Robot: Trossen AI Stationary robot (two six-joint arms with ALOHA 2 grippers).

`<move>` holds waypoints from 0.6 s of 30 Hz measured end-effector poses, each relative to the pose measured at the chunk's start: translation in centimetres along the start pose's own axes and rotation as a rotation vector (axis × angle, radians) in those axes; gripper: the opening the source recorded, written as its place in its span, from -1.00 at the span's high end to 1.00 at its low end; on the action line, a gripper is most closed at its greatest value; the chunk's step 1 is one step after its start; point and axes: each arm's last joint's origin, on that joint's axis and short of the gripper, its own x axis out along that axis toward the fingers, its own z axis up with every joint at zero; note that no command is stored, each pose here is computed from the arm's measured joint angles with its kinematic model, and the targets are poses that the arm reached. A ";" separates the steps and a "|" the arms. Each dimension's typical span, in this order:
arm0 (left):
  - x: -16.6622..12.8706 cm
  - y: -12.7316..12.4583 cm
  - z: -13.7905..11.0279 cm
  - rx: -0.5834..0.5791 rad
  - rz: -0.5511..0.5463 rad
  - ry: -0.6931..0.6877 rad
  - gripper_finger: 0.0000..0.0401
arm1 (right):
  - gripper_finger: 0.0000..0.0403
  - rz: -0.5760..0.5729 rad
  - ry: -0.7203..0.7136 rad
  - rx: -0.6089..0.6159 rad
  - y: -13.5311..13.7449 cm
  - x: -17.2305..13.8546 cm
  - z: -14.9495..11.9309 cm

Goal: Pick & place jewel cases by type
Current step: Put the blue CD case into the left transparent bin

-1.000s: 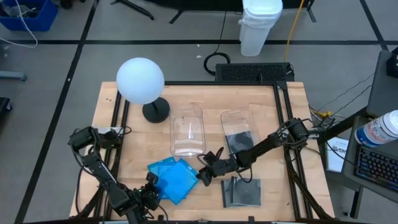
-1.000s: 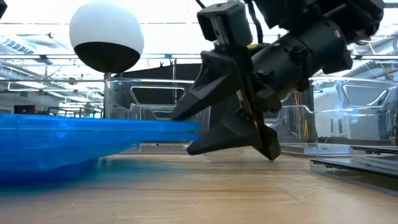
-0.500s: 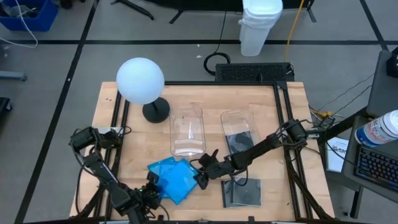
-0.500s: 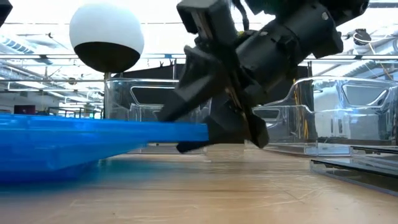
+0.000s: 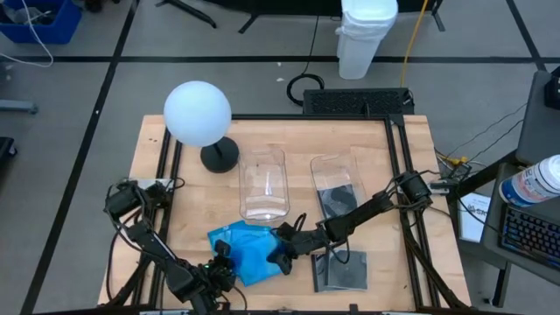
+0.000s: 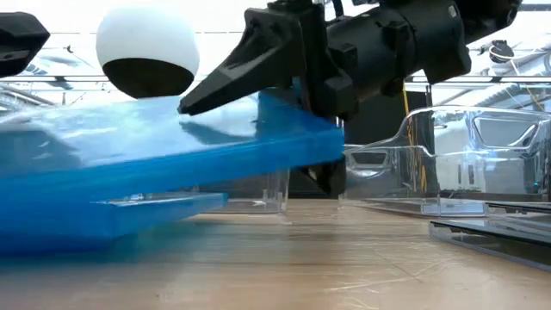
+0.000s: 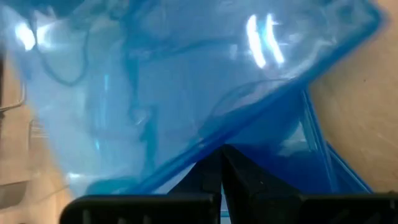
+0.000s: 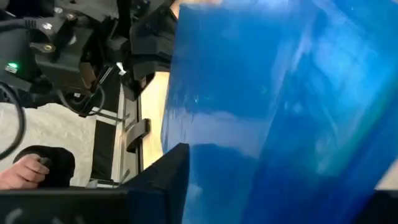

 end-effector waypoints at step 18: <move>-3.4 -0.1 -0.8 -0.097 -0.094 -0.012 0.89 | 0.92 0.143 0.030 -0.197 2.9 -1.9 0.9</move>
